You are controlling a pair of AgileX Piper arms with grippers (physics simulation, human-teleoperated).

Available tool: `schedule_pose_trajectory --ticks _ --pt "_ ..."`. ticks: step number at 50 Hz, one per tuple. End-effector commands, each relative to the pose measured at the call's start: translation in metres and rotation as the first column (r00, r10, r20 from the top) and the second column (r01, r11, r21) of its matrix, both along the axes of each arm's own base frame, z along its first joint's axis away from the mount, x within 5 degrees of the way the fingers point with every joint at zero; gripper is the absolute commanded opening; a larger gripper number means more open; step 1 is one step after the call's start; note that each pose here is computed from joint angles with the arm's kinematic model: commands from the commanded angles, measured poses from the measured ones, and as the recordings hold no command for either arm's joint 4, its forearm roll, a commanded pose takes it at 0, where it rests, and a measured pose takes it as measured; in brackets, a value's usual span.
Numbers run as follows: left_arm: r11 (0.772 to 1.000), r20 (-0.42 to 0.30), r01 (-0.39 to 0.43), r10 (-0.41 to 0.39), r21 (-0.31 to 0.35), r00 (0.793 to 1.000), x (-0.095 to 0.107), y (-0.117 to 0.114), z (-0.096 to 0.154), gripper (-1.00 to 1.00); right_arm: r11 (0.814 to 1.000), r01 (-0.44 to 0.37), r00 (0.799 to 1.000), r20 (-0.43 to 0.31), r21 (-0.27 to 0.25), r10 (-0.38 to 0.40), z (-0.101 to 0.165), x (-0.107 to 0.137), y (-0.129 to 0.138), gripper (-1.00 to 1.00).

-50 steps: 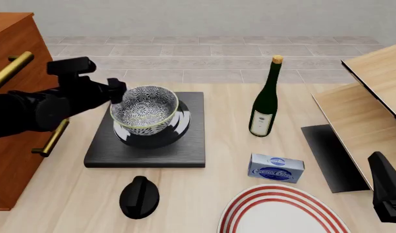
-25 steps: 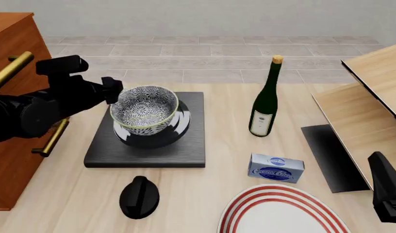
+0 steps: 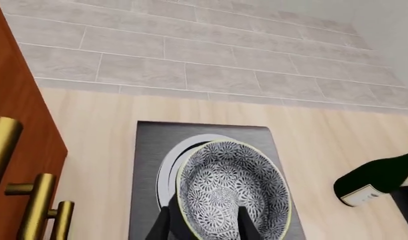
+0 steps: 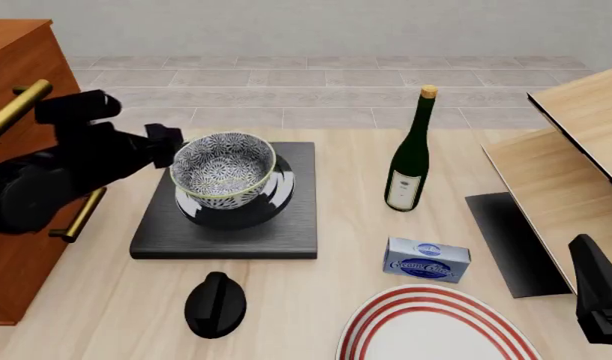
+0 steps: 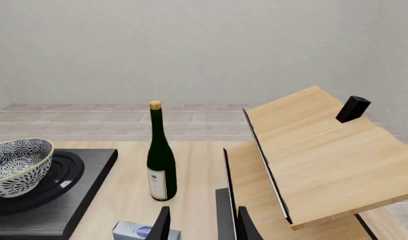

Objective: Put the bowl on the stove.

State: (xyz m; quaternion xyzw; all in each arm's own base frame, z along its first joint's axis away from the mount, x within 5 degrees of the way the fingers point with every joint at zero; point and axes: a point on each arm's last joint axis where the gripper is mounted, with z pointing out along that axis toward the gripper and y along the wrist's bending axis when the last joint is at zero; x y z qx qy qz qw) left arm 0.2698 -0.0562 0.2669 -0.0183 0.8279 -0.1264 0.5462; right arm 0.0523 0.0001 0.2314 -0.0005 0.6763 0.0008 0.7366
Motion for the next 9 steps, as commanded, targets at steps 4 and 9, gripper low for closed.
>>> schedule_pose_trajectory --ticks 4,9 --pt "0.999 0.013 0.006 -0.005 -0.032 1.000 -0.022 0.000 0.005 1.00 1.000 0.000 1.000 0.000 0.000 0.000 0.000 0.000 0.000 1.00" --pt "0.999 0.018 0.013 -0.012 -0.040 1.000 -0.032 0.000 0.006 1.00 1.000 0.000 1.000 0.000 0.000 0.000 0.000 0.000 0.000 1.00"
